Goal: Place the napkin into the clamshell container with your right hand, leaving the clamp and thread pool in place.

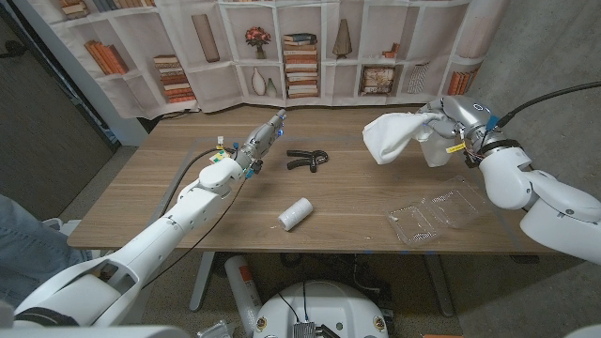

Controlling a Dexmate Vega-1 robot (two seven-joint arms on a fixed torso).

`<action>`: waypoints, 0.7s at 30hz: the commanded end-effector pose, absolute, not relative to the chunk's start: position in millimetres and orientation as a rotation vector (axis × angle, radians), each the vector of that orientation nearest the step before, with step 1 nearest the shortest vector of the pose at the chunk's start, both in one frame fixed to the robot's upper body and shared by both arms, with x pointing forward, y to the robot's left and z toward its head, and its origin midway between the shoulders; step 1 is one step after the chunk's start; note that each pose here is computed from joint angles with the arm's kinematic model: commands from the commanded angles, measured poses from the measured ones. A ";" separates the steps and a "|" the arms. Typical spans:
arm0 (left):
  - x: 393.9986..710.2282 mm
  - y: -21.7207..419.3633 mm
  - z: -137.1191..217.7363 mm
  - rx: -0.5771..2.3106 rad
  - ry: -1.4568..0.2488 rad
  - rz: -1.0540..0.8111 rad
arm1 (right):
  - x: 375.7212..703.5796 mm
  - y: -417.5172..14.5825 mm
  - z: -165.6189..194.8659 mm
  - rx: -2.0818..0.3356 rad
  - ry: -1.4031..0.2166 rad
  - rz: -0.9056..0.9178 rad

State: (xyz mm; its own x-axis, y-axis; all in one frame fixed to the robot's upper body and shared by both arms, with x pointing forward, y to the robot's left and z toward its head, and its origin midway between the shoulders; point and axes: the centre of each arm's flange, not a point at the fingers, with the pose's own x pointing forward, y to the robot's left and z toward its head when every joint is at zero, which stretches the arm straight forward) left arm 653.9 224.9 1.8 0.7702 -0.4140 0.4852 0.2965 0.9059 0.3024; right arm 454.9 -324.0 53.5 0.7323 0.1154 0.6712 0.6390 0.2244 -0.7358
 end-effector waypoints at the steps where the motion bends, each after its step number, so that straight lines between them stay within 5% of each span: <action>1: 653.2 224.7 5.5 0.219 -0.580 -0.397 | 440.2 -326.7 45.6 -1.310 -0.715 -0.414; 21: 651.1 228.4 7.2 0.214 -0.592 -0.394 | 423.9 -330.6 36.0 -1.293 -0.730 -0.450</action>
